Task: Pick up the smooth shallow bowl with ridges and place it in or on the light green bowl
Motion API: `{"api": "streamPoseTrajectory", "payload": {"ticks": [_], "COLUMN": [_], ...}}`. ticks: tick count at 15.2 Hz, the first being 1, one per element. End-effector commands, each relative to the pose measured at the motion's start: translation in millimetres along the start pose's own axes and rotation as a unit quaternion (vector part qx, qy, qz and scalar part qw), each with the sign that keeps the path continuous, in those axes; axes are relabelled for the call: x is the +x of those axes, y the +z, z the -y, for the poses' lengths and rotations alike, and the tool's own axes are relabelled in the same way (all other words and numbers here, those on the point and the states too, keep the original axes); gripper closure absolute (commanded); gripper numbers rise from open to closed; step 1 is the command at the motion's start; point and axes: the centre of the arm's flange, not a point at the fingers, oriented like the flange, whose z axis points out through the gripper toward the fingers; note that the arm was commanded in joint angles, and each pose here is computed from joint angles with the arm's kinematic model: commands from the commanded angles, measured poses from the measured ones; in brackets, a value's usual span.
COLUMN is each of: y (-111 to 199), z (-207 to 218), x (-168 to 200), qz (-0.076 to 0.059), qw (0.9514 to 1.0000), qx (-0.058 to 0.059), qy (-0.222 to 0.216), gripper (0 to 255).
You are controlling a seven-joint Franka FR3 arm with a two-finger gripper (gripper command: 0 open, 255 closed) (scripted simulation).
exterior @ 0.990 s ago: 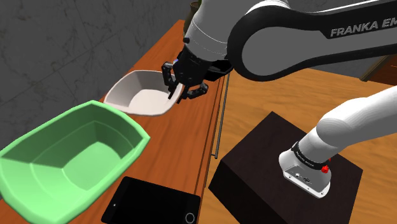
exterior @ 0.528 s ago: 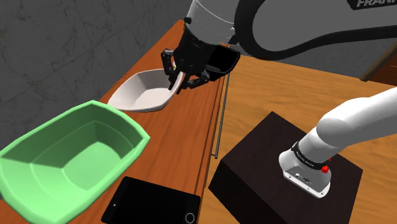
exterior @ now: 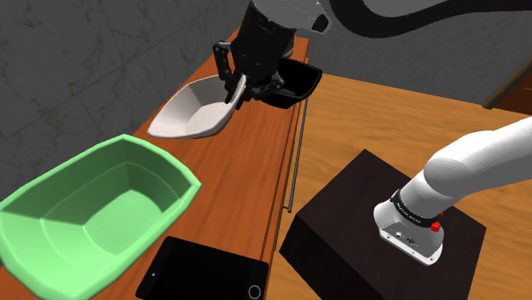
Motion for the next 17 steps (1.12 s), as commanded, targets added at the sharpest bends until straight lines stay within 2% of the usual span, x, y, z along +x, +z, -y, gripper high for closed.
{"api": "streamPoseTrajectory", "payload": {"ticks": [1, 12, 17], "y": [-9, -60, -63], "z": [3, 22, 30], "x": [0, -3, -68], "qz": [0.0, 0.0, 0.0], "qw": [1.0, 1.0, 1.0], "qx": [0.0, 0.0, 0.0], "qy": [0.0, 0.0, 0.0], "gripper": [255, 255, 255]}}
